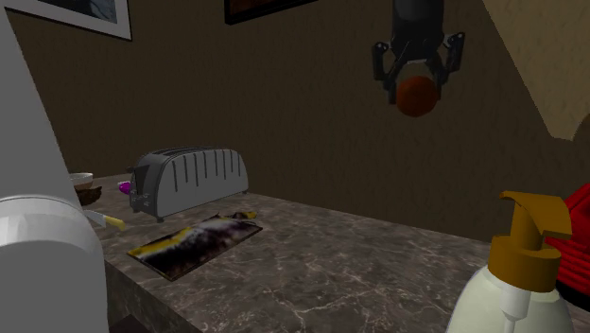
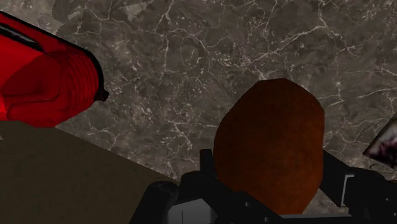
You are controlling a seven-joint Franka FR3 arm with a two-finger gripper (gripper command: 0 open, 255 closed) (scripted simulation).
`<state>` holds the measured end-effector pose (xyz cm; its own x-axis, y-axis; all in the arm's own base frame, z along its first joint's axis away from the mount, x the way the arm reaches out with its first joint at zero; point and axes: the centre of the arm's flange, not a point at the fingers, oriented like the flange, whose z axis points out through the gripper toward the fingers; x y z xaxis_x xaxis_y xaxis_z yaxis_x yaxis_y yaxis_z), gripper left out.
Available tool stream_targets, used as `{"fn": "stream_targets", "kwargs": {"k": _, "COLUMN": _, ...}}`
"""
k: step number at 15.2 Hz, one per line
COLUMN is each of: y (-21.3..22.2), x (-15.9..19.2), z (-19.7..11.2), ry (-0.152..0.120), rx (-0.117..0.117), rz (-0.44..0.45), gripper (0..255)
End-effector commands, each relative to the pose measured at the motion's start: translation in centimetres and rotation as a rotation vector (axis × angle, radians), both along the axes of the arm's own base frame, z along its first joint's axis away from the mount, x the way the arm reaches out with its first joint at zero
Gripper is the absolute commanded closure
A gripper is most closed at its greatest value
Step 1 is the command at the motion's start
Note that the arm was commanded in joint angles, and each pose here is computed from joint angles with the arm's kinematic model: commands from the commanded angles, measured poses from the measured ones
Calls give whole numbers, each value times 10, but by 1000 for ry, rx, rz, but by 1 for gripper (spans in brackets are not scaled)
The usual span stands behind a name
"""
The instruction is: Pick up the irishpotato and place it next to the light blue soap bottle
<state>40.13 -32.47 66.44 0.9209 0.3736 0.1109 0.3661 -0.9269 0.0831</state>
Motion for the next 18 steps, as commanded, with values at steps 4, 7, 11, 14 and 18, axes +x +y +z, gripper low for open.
{"fn": "stream_targets", "kwargs": {"k": 4, "y": -36, "x": -53, "z": -1, "ry": 0, "rx": 0, "rz": 1, "gripper": 255}}
{"fn": "stream_targets", "kwargs": {"k": 7, "y": -60, "x": -88, "z": -1, "ry": 0, "rx": 0, "rz": 1, "gripper": 255}}
{"fn": "stream_targets", "kwargs": {"k": 11, "y": -60, "x": -88, "z": -23, "ry": 0, "rx": 0, "rz": 1, "gripper": 255}}
{"fn": "stream_targets", "kwargs": {"k": 14, "y": -60, "x": -88, "z": -38, "ry": 0, "rx": 0, "rz": 1, "gripper": 255}}
{"fn": "stream_targets", "kwargs": {"k": 18, "y": -60, "x": -88, "z": -60, "ry": 0, "rx": 0, "rz": 1, "gripper": 255}}
